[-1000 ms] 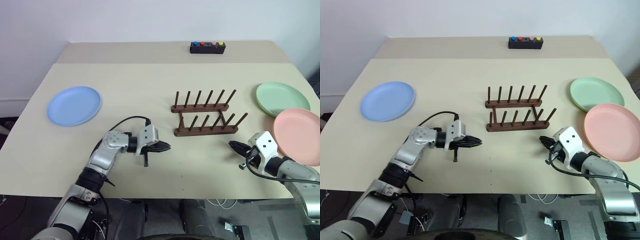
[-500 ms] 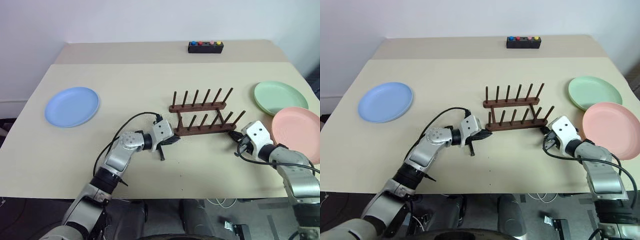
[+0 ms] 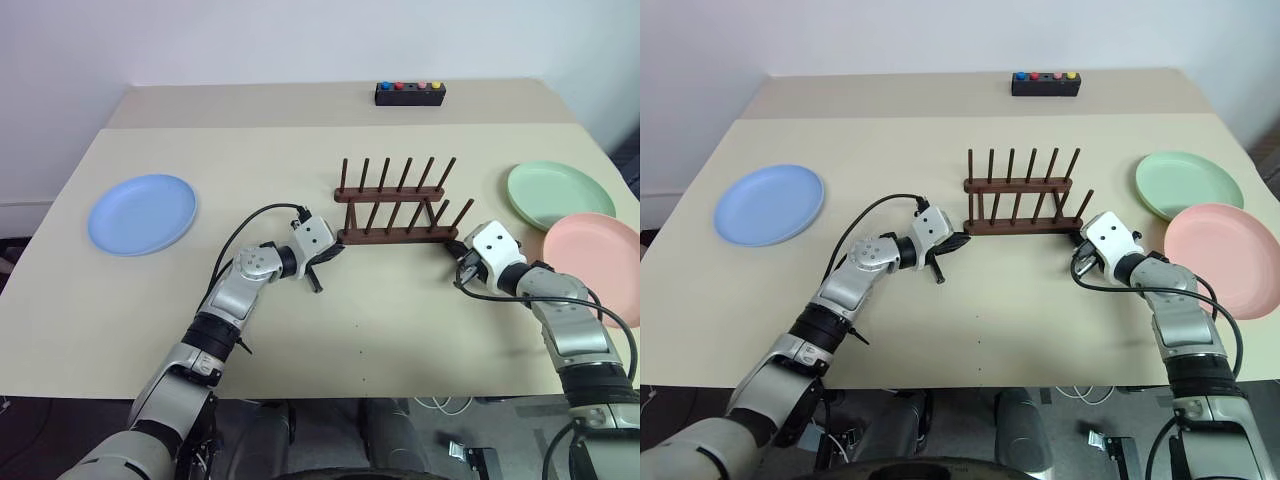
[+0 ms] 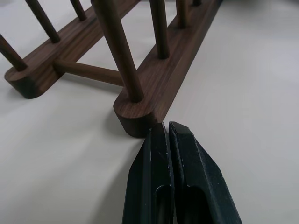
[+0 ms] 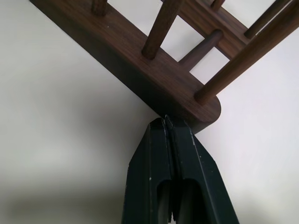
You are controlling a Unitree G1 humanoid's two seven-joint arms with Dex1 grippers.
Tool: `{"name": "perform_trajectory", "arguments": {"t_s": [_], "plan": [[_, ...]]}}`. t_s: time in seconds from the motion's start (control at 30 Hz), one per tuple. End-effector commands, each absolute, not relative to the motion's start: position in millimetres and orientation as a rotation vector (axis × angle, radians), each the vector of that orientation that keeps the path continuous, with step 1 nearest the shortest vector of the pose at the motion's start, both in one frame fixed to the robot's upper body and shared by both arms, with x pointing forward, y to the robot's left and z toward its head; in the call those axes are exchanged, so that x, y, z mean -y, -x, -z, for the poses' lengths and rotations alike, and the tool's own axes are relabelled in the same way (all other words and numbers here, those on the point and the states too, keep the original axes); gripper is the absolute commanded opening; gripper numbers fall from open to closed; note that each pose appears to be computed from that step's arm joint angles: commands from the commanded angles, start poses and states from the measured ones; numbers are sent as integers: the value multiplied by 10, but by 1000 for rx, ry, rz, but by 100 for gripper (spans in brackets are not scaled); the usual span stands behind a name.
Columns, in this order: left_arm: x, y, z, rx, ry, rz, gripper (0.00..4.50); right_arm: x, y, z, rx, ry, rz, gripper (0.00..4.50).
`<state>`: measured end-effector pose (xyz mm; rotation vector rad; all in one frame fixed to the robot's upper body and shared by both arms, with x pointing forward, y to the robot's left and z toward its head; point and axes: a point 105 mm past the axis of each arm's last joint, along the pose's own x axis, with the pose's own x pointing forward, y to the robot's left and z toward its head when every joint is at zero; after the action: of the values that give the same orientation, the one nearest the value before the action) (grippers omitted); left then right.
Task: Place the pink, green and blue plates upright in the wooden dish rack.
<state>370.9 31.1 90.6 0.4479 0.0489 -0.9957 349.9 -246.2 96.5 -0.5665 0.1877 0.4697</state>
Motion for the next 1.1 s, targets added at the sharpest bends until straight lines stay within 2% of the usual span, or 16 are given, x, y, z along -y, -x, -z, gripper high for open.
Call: {"name": "perform_trajectory", "arguments": {"t_s": [0.03, 0.27, 0.37, 0.43, 0.6, 0.63, 0.77, 1.03, 1.1], "plan": [[-305, -3730, -1007, 0, -451, 991, 8, 2397, -3518, -1066, -135, 580, -481, 0], [-291, -3586, -978, 0, -447, 1064, 8, 2419, -3369, -1150, -134, 558, -532, 0], [-305, -3377, -1015, 14, -387, 1156, 0, 2546, -3247, -1337, -117, 541, -502, 72], [-315, -3248, -1044, 21, -352, 1208, 0, 2611, -3157, -1434, -114, 544, -488, 166], [-307, -2938, -1036, -2, -301, 1327, 0, 3043, -2924, -1701, -159, 635, -279, 433], [-292, -2906, -1036, -5, -292, 1339, 0, 3145, -2891, -1724, -179, 651, -225, 446], [-197, -2796, -1074, -2, -225, 1408, 0, 3457, -2764, -1657, -277, 627, -55, 446], [-115, -2669, -1148, 31, -201, 1513, 0, 3493, -2680, -1348, -391, 544, 26, 446], [-109, -2660, -1145, 27, -199, 1523, 0, 3472, -2695, -1275, -406, 524, 30, 393]]}}
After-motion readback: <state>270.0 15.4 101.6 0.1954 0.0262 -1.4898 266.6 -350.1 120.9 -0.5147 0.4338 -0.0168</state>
